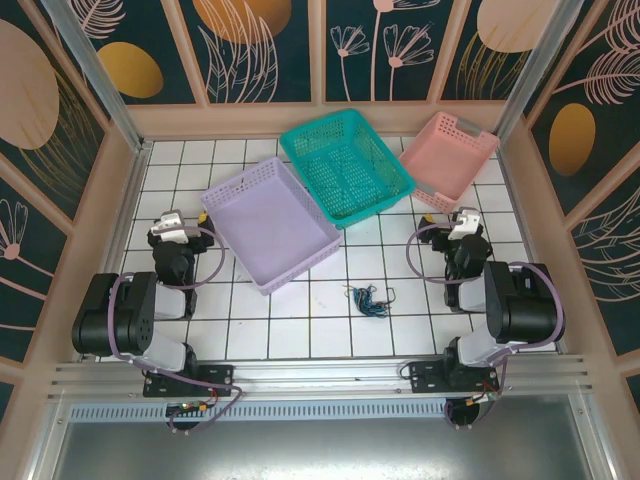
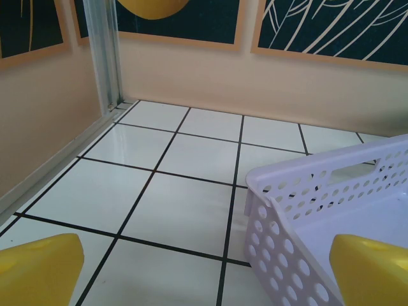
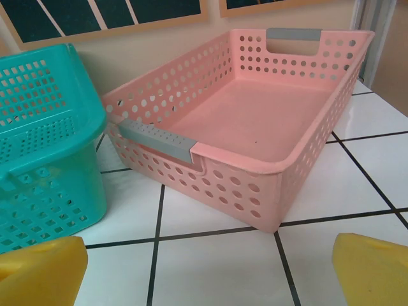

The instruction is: Untangle the cables

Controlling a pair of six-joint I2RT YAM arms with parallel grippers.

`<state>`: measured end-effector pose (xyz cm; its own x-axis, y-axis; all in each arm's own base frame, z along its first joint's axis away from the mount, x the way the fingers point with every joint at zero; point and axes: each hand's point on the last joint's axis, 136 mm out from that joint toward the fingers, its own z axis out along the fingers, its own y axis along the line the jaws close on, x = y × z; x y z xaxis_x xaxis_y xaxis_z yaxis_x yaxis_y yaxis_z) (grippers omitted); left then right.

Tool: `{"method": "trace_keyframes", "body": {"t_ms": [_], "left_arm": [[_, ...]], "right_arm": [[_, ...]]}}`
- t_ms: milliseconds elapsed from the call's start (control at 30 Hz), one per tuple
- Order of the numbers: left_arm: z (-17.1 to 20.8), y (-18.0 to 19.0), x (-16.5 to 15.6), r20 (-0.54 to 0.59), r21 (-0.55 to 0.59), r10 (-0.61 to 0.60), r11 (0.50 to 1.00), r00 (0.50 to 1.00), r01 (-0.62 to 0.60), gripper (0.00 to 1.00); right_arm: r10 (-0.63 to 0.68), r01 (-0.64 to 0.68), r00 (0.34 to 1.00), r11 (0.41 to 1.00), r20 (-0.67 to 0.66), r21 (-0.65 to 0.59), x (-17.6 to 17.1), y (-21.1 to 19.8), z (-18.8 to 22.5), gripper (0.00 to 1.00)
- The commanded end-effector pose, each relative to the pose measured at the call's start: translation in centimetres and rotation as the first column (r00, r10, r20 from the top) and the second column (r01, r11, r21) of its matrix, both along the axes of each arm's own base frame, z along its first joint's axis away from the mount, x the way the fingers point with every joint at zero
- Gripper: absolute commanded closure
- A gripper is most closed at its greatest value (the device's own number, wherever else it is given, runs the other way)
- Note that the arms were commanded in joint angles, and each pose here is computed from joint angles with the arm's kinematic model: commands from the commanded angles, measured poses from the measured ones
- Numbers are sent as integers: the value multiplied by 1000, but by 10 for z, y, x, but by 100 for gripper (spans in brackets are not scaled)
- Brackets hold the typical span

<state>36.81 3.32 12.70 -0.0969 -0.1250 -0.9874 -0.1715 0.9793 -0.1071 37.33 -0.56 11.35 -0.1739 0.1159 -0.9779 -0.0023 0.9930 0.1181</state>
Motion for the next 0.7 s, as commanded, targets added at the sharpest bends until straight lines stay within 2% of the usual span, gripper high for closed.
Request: {"method": "trace_keyframes", "body": {"t_ms": [0,667], "left_arm": [[11,-5,4,36,11,-24,1000,999,24,1],[10,-5,5,34,12,-26,1000,999,26,1]], "right_arm": [[-5,5,1000,1000,22,-2,5,0,7,1],[-6,6,1000,1000,21,-1,5,-1,7,1]]}}
